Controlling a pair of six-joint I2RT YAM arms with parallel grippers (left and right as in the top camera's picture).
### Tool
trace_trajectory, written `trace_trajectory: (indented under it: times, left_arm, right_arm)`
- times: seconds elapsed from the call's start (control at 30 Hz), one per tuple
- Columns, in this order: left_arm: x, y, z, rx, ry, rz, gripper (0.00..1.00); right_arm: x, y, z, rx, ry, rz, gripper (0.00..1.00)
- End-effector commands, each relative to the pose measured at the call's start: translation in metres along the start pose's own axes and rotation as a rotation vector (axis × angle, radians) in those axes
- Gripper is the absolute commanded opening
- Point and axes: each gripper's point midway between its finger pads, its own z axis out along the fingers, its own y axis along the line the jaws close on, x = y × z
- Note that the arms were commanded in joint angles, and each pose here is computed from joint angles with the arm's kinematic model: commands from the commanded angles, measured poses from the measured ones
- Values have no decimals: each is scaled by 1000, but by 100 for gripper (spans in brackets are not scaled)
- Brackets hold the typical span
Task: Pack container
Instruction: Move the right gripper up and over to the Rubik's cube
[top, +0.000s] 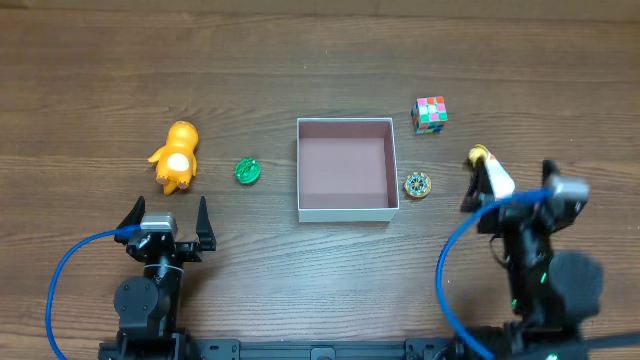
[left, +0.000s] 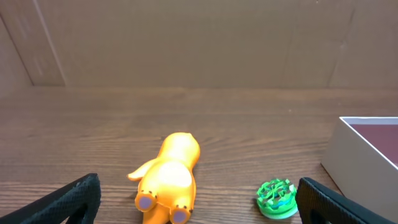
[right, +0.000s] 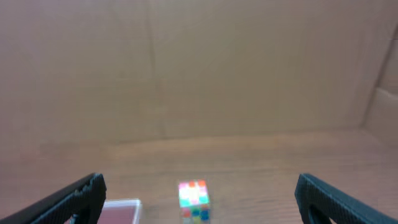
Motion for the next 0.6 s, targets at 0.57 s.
trace_trajectory:
  times: [0.57]
  left_arm:
    - [0,3,0,-12,-3,22,100]
  right_arm:
    - [-13,19,66,-236,800,-224,100]
